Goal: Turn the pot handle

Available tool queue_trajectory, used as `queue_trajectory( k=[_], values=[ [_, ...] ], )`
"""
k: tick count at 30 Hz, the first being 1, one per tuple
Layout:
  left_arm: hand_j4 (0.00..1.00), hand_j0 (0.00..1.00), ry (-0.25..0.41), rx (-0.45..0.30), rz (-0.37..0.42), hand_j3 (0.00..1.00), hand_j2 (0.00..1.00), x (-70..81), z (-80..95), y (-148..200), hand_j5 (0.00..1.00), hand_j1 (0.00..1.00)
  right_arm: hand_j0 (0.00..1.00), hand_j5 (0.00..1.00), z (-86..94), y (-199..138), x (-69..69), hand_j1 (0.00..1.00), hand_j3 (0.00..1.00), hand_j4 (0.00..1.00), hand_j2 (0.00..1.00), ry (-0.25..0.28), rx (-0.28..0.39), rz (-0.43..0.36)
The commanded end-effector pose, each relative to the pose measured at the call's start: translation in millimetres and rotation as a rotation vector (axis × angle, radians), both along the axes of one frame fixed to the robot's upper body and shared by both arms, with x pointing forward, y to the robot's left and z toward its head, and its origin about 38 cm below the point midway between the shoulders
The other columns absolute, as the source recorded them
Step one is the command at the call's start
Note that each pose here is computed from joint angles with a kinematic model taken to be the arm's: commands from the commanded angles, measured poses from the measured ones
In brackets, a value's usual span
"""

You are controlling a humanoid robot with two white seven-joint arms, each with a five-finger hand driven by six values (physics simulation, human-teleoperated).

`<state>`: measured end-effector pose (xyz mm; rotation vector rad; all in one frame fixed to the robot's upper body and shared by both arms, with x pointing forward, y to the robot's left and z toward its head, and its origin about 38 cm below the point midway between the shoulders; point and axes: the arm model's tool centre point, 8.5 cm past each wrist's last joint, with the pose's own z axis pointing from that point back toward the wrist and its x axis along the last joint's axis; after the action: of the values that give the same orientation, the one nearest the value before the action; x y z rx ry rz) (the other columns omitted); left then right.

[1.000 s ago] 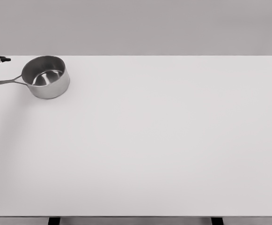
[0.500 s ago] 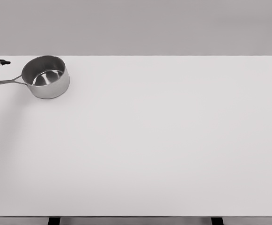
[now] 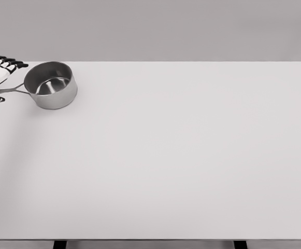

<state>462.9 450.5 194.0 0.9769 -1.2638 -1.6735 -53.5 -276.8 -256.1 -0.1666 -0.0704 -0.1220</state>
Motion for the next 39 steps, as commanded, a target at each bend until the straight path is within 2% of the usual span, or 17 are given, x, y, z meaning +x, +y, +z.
queue_trajectory(
  k=[1,11,20,30,39],
  values=[
    [1.0,1.0,-0.003,-0.005,-0.002,1.0,1.0,0.5,0.0,-1.5,1.0,1.0,1.0,1.0,0.0,0.0,0.0,1.0,1.0,1.0,1.0,0.0,0.0,-0.001],
    [1.0,1.0,0.03,0.015,0.051,1.0,1.0,3.9,-6.6,15.0,1.0,1.0,1.0,1.0,0.0,0.0,0.0,1.0,1.0,1.0,1.0,0.0,0.0,-0.001],
    [1.0,1.0,0.047,0.017,0.079,1.0,1.0,18.9,-11.7,12.4,1.0,1.0,1.0,1.0,0.0,0.0,0.0,1.0,1.0,1.0,1.0,0.0,0.0,-0.001],
    [1.0,1.0,0.031,0.032,0.079,1.0,1.0,24.3,-2.9,11.3,1.0,1.0,1.0,1.0,0.0,0.0,0.0,1.0,1.0,1.0,1.0,0.0,0.0,-0.001],
    [1.0,1.0,0.04,0.028,0.101,1.0,1.0,25.8,-3.0,18.6,1.0,1.0,1.0,1.0,0.0,0.0,0.0,1.0,1.0,1.0,1.0,0.0,0.0,-0.001]
  ],
)
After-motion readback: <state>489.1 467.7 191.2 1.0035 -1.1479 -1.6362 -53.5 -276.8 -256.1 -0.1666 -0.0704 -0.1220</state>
